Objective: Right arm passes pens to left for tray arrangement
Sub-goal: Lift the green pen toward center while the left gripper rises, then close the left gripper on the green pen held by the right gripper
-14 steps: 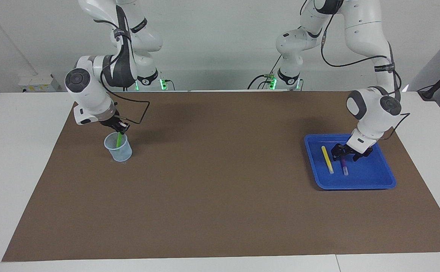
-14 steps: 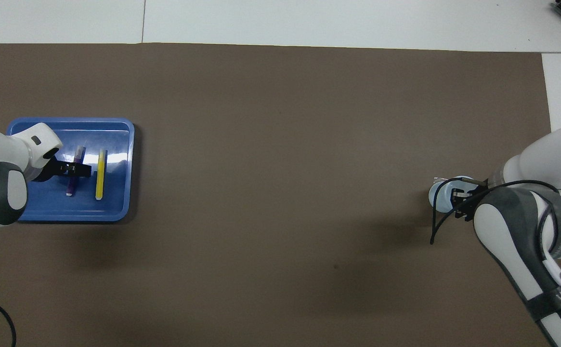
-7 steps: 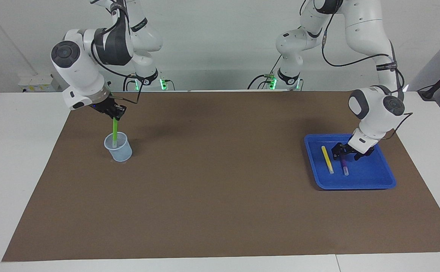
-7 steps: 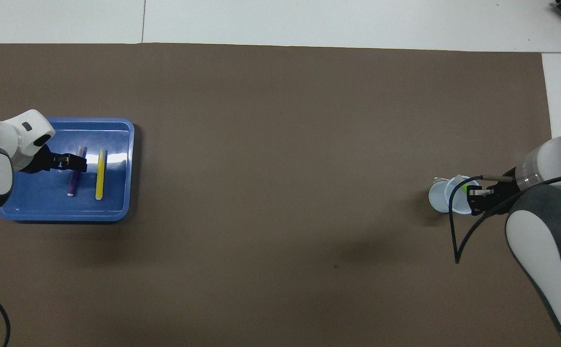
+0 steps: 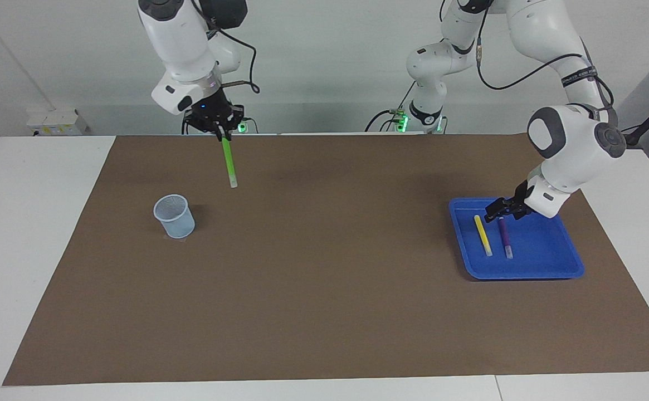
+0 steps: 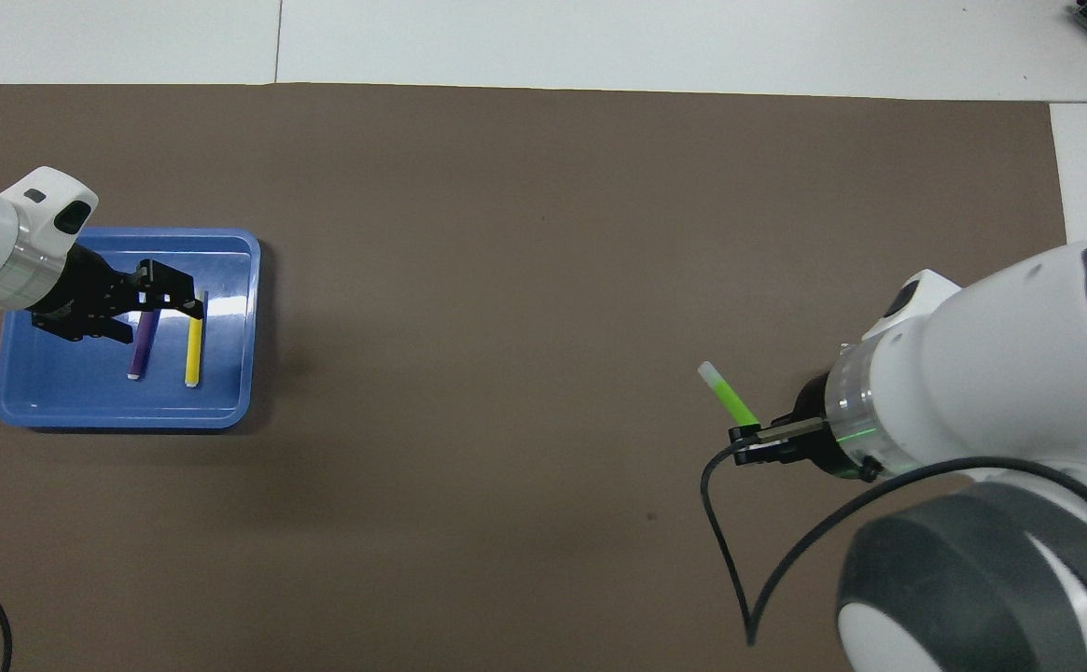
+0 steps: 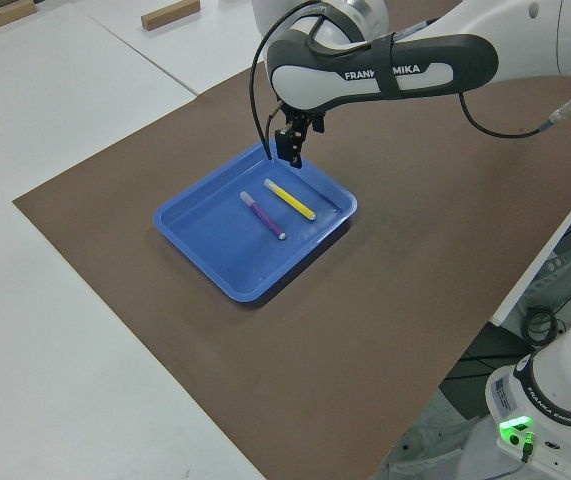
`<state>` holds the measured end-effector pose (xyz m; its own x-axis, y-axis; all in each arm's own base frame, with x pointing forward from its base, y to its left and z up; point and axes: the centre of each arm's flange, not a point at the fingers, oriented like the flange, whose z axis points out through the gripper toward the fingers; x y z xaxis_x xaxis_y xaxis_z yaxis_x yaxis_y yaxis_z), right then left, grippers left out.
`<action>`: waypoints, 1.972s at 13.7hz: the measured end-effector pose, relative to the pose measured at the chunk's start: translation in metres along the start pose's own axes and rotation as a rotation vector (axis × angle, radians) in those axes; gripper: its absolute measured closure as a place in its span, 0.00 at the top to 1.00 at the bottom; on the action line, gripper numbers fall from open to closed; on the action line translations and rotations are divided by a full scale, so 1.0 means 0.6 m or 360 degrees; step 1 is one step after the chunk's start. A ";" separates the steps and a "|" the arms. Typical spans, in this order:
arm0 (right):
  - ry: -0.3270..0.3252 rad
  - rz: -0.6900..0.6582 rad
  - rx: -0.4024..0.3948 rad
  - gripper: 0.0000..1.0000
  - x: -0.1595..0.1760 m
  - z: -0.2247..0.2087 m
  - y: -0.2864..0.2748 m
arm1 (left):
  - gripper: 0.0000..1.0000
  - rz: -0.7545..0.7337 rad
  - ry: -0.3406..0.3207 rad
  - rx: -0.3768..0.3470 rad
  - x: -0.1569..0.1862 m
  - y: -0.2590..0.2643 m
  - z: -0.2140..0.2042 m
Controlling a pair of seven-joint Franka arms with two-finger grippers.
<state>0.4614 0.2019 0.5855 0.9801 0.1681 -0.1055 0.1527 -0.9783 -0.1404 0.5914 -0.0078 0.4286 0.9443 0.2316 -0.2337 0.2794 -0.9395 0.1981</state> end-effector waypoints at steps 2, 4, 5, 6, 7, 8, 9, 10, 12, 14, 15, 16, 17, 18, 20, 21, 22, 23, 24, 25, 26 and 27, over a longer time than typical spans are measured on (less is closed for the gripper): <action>0.0146 -0.0111 0.0030 0.17 0.002 -0.003 -0.062 | 1.00 -0.0247 -0.0129 -0.0162 -0.032 0.044 -0.017; 0.0250 -0.0188 0.0071 0.17 0.000 -0.002 -0.108 | 1.00 -0.0393 -0.0272 -0.0316 -0.057 0.074 -0.026; 0.0299 -0.0223 0.0096 0.17 -0.002 0.000 -0.130 | 1.00 -0.0440 -0.0339 -0.0399 -0.066 0.086 -0.030; 0.0351 -0.0259 0.0120 0.17 -0.003 0.005 -0.153 | 1.00 -0.0492 -0.0396 -0.0481 -0.071 0.098 -0.033; 0.0414 -0.0304 0.0144 0.17 -0.006 0.013 -0.180 | 1.00 -0.0553 -0.0453 -0.0552 -0.076 0.111 -0.035; 0.0470 -0.0346 0.0165 0.17 -0.009 0.025 -0.205 | 1.00 -0.0617 -0.0507 -0.0609 -0.081 0.128 -0.035; 0.0506 -0.0378 0.0180 0.17 -0.011 0.037 -0.225 | 1.00 -0.0675 -0.0558 -0.0647 -0.088 0.147 -0.034; 0.0523 -0.0400 0.0189 0.17 -0.011 0.049 -0.239 | 1.00 -0.0724 -0.0607 -0.0675 -0.095 0.166 -0.032; 0.0536 -0.0430 0.0201 0.17 -0.008 0.069 -0.259 | 1.00 -0.0787 -0.0671 -0.0714 -0.107 0.191 -0.033; 0.0541 -0.0477 0.0212 0.17 -0.009 0.092 -0.288 | 1.00 -0.0835 -0.0674 -0.0734 -0.120 0.201 -0.040; 0.0546 -0.0508 0.0205 0.17 -0.010 0.105 -0.303 | 1.00 -0.0865 -0.0651 -0.0755 -0.129 0.204 -0.045; 0.0564 -0.0544 0.0183 0.17 -0.007 0.119 -0.316 | 1.00 -0.0893 -0.0611 -0.0778 -0.142 0.210 -0.050; 0.0588 -0.0572 0.0169 0.17 -0.003 0.132 -0.327 | 1.00 -0.0920 -0.0558 -0.0792 -0.161 0.218 -0.051; 0.0609 -0.0586 0.0169 0.17 0.003 0.142 -0.334 | 1.00 -0.0936 -0.0511 -0.0795 -0.185 0.228 -0.050; 0.0649 -0.0580 0.0185 0.17 0.014 0.147 -0.338 | 1.00 -0.0958 -0.0446 -0.0801 -0.225 0.242 -0.051; 0.0664 -0.0538 0.0202 0.17 0.018 0.143 -0.337 | 1.00 -0.0980 -0.0409 -0.0812 -0.238 0.246 -0.054; 0.0674 -0.0446 0.0227 0.17 0.022 0.137 -0.336 | 1.00 -0.1003 -0.0355 -0.0833 -0.249 0.254 -0.054; 0.0675 -0.0345 0.0252 0.17 0.026 0.132 -0.335 | 1.00 -0.1018 -0.0280 -0.0862 -0.262 0.263 -0.051; 0.0673 -0.0247 0.0274 0.17 0.029 0.128 -0.333 | 1.00 -0.1027 -0.0191 -0.0896 -0.277 0.273 -0.044; 0.0669 -0.0164 0.0292 0.17 0.031 0.126 -0.332 | 1.00 -0.1030 -0.0116 -0.0924 -0.291 0.280 -0.036; 0.0662 -0.0105 0.0304 0.17 0.032 0.127 -0.332 | 1.00 -0.1031 -0.0054 -0.0949 -0.302 0.286 -0.030; 0.0652 -0.0077 0.0307 0.17 0.031 0.128 -0.333 | 1.00 -0.1034 -0.0013 -0.0968 -0.306 0.288 -0.029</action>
<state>0.4394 0.4099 0.5358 0.9477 0.1133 0.2985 0.2113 -0.9233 -0.3207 0.4695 -0.2082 0.5221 0.5665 0.6682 -0.4823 0.8056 -0.3259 0.4947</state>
